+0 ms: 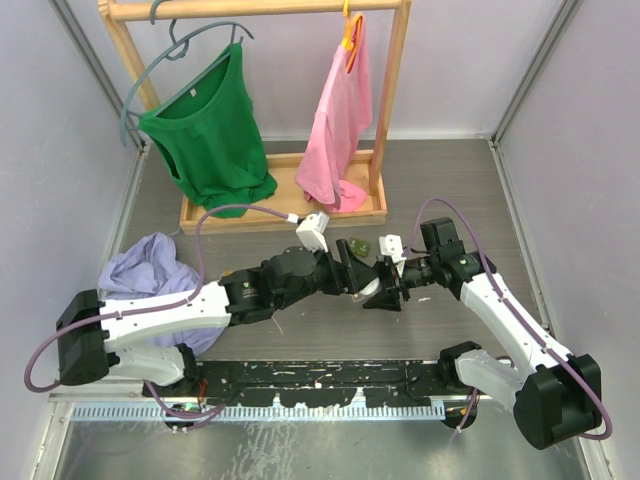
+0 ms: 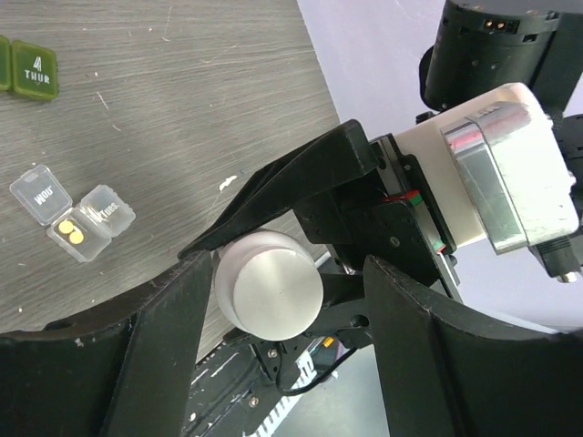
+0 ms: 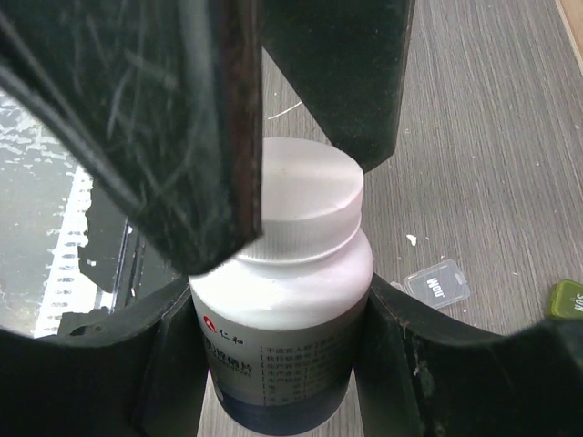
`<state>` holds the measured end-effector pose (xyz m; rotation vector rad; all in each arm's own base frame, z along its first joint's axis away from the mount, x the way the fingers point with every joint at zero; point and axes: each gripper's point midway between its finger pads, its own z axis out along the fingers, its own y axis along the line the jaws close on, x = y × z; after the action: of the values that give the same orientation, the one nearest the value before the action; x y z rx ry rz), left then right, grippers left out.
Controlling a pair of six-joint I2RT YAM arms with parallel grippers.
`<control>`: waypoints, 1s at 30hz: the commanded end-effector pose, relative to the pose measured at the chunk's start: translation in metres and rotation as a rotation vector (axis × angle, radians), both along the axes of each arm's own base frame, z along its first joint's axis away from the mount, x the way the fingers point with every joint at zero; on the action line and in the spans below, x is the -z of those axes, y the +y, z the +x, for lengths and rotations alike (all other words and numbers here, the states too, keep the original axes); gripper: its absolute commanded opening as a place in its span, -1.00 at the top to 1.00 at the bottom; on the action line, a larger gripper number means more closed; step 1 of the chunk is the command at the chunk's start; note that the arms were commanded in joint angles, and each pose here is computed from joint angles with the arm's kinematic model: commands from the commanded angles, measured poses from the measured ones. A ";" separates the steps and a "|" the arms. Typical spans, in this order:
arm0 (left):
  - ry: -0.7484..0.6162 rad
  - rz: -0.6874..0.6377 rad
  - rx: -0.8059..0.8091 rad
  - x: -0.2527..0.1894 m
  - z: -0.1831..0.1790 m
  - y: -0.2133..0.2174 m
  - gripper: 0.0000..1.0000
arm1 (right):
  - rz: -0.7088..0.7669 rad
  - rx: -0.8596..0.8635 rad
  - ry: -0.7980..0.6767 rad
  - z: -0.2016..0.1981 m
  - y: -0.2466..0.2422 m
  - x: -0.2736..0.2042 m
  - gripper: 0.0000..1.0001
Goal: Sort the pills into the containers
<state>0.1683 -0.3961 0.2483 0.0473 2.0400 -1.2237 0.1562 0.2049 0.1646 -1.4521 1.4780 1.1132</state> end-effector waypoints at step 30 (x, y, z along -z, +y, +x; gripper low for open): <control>-0.113 0.214 -0.056 -0.006 0.001 -0.004 -0.20 | 0.025 0.008 -0.060 0.011 0.004 -0.017 0.69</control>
<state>0.1621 -0.4009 0.2344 0.1689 2.1077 -0.9638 0.1601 0.2049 0.1646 -1.4414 1.4916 1.0986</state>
